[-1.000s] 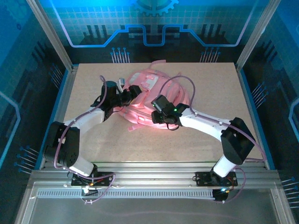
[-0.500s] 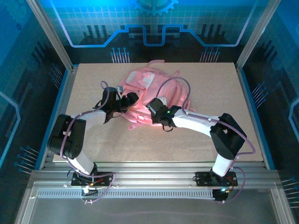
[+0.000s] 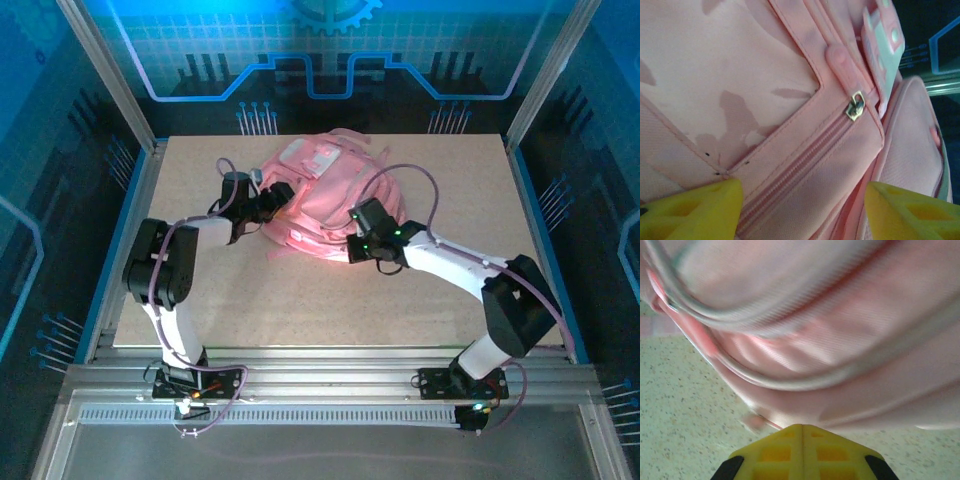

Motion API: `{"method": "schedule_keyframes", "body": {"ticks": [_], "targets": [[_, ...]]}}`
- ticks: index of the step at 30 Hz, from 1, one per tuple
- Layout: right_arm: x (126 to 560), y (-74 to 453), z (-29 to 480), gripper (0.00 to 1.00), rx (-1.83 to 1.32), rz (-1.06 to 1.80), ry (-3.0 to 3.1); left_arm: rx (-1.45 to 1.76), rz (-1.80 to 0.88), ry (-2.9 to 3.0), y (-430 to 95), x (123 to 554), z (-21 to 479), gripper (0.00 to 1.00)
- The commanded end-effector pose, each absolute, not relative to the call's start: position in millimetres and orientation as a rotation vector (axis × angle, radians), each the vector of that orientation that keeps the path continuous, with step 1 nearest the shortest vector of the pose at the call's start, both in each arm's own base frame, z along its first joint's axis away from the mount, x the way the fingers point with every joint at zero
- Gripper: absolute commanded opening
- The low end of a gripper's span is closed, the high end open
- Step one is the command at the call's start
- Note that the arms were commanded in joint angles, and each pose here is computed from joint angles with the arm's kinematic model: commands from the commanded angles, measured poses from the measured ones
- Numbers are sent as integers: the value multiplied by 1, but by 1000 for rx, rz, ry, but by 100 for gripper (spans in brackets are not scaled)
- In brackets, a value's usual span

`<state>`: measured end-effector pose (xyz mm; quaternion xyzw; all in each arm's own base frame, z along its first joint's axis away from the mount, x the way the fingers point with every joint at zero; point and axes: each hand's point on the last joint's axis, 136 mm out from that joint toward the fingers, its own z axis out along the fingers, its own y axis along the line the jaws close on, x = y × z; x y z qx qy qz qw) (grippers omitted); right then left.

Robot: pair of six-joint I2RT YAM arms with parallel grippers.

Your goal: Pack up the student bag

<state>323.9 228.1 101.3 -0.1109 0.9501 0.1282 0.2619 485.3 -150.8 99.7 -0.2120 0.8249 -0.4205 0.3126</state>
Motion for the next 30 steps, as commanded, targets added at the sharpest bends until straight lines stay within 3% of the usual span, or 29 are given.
{"method": "schedule_keyframes", "body": {"ticks": [1,5,8,13,19,26,30], "targets": [[315,238,112,0,-439,488,2541,-611,-1004,2280,-137,492,60,66],[322,235,119,0,-413,478,2536,-590,-1077,2282,-148,490,73,65],[329,244,132,19,-340,518,2518,-586,-1109,2298,-157,474,75,65],[339,273,146,39,-306,549,2476,-586,-1155,2298,-172,445,72,66],[353,297,138,47,-312,524,2491,-589,-1171,2287,-174,432,76,67],[357,274,130,62,-296,346,2525,-580,-1161,2294,-175,435,78,67],[354,275,123,63,-306,355,2543,-585,-1173,2295,-177,437,77,67]]}}
